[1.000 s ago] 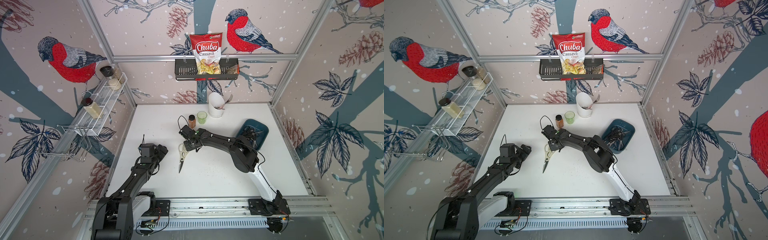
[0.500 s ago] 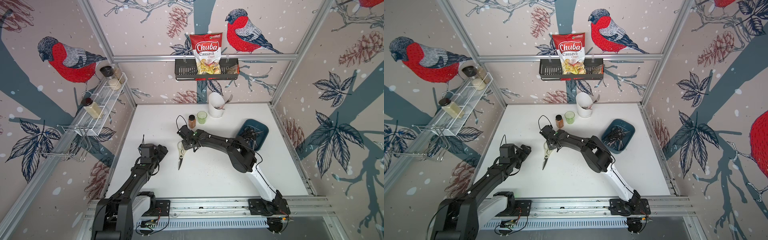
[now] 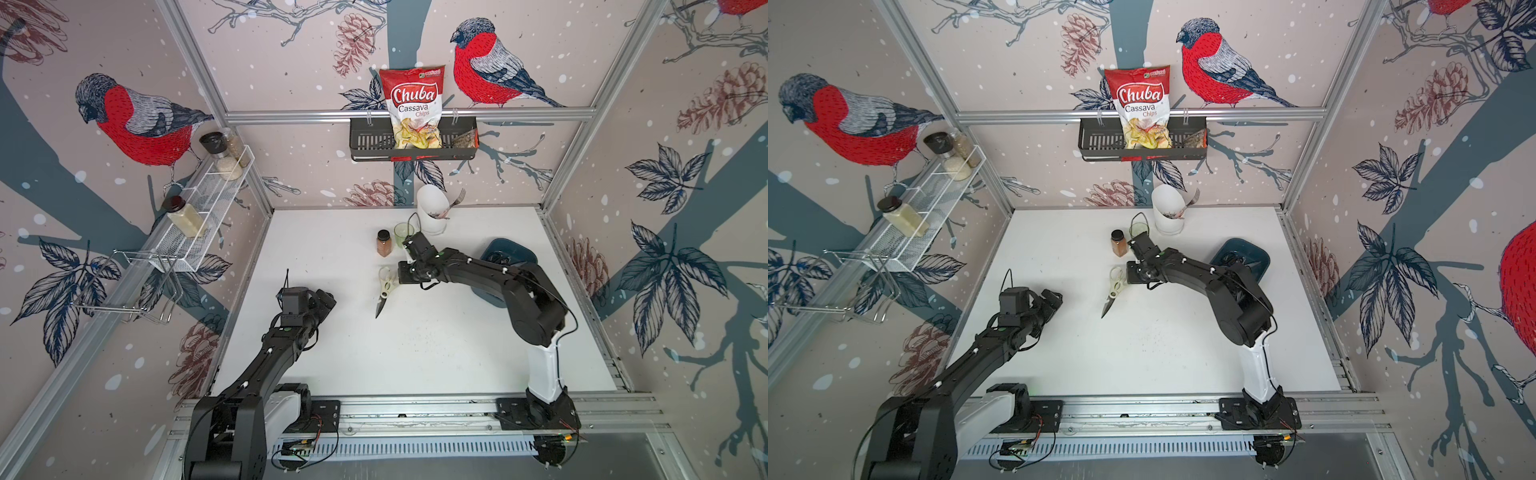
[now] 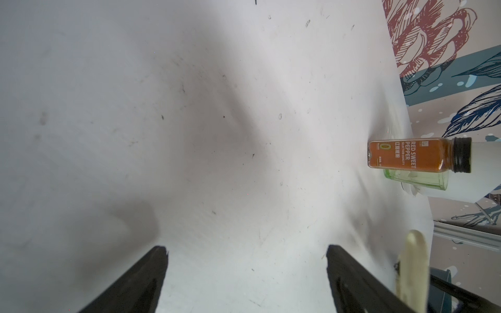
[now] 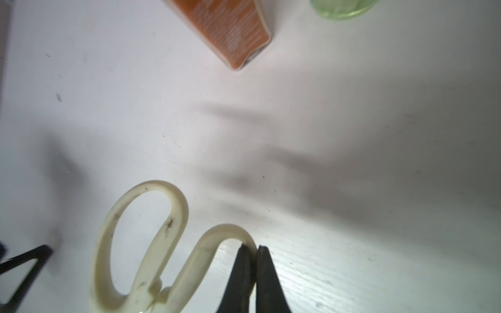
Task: Put the scissors into the storage box
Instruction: Pick up the scissors from the center of the board, then place the scissors in the storage box.
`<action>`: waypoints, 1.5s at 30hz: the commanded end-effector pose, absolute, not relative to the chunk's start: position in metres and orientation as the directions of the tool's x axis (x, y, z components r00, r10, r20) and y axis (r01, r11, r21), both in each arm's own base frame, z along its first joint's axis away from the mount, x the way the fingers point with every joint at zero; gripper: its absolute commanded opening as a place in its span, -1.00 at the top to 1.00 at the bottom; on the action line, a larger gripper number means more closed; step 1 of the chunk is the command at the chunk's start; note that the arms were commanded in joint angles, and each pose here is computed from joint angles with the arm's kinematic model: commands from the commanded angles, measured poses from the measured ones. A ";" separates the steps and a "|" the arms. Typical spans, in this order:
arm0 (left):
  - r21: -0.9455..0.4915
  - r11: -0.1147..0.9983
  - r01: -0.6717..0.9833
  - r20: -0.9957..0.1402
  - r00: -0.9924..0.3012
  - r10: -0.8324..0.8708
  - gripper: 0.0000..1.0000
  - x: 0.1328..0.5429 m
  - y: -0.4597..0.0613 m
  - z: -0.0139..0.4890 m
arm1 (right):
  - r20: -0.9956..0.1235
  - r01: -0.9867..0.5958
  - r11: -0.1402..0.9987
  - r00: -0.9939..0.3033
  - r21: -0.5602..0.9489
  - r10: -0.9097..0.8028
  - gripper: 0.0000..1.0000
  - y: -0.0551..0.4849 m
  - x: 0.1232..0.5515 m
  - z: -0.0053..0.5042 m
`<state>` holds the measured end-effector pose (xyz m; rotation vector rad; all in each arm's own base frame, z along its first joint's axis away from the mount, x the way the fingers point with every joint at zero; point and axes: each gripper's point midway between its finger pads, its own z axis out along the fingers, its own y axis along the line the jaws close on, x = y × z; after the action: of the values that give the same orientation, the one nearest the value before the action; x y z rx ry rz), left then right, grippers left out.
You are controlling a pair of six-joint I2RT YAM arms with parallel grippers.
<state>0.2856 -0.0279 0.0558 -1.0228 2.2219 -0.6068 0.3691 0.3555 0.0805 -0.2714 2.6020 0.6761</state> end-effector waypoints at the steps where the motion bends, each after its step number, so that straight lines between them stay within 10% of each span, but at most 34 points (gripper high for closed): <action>1: -0.629 0.607 -0.485 -0.338 -0.532 -0.776 -0.91 0.290 -0.031 0.060 | -0.489 -0.286 0.762 -0.871 0.582 0.047 1.00 0.353 0.386 0.121; 26: -0.625 0.626 -0.466 -0.331 -0.568 -0.753 -0.91 0.312 -0.037 0.067 | -0.613 0.384 0.891 -0.651 0.243 0.448 1.00 -0.046 0.389 0.126; 45: -0.611 0.639 -0.468 -0.346 -0.568 -0.747 -0.91 0.306 -0.034 0.068 | -0.586 0.374 0.912 -0.782 -0.168 0.213 1.00 -0.040 0.403 0.075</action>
<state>0.3089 -0.0381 0.0701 -0.9496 2.2606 -0.6545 0.4017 -0.0312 0.0760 0.4331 2.4934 -0.2445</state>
